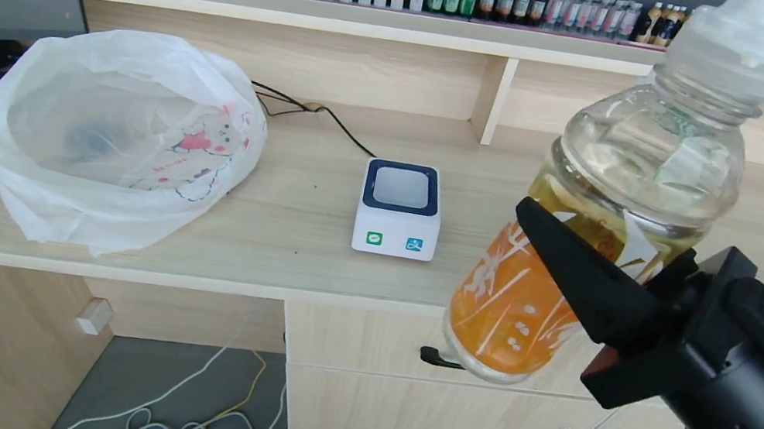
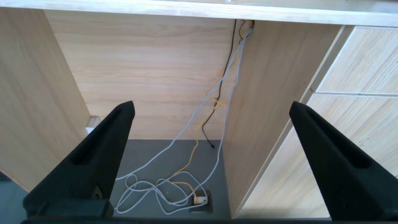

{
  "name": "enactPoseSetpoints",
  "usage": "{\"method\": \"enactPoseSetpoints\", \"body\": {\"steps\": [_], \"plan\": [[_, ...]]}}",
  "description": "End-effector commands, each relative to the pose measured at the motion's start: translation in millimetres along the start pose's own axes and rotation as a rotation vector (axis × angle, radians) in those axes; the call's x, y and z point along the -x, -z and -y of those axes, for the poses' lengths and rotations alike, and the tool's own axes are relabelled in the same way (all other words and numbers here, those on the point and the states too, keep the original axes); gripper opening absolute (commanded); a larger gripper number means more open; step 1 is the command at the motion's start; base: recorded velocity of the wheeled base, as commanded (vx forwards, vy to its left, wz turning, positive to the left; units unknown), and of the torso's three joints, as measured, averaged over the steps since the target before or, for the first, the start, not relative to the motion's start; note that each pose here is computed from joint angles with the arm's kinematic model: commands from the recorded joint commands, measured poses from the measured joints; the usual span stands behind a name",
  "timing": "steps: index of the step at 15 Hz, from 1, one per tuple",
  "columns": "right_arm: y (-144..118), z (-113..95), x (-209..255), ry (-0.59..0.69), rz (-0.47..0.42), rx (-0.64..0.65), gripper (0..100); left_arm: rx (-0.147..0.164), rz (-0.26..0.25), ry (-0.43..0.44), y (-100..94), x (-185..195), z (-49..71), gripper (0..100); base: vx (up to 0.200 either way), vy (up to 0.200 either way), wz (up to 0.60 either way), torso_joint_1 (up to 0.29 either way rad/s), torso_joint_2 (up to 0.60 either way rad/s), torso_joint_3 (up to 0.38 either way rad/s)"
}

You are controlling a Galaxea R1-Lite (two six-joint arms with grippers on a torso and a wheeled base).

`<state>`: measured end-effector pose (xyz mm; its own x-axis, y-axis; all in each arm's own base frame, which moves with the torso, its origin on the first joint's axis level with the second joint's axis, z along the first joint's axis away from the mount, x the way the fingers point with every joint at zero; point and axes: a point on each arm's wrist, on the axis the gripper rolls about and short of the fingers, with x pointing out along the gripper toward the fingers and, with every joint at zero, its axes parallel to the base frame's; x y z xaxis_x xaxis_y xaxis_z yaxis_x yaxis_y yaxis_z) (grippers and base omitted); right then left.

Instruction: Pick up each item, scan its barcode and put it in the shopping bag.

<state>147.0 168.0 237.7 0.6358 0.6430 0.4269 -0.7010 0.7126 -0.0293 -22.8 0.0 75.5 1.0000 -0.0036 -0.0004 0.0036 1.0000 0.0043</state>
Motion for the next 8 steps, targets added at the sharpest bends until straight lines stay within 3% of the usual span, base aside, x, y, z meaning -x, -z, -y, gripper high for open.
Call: {"method": "enactPoseSetpoints", "body": {"steps": [1, 5, 6, 8], "plan": [[-3.6, 2.9, -4.7, 0.069, 0.008, -0.028, 0, 0.0, 0.0, -0.001, 0.0, 0.0, 0.0, 100, 0.0, 0.0, 0.0, 0.0, 0.0, 0.0], [0.9, 6.9, -10.3, 0.218, -0.007, -0.09, 0, 0.0, 0.0, -0.001, 0.0, 0.0, 0.0, 100, 0.0, 0.0, 0.0, 0.0, 0.0, 0.0], [2.5, 18.9, -21.0, 0.31, 0.0, -0.083, 0, 0.0, 0.0, -0.001, 0.0, 0.0, 0.0, 100, 0.0, 0.0, 0.0, 0.0, 0.0, 0.0], [2.6, 22.3, -27.2, 0.306, -0.009, -0.072, 0, 0.0, 0.0, -0.001, 0.0, 0.0, 0.0, 100, 0.0, 0.0, 0.0, 0.0, 0.0, 0.0]]}}
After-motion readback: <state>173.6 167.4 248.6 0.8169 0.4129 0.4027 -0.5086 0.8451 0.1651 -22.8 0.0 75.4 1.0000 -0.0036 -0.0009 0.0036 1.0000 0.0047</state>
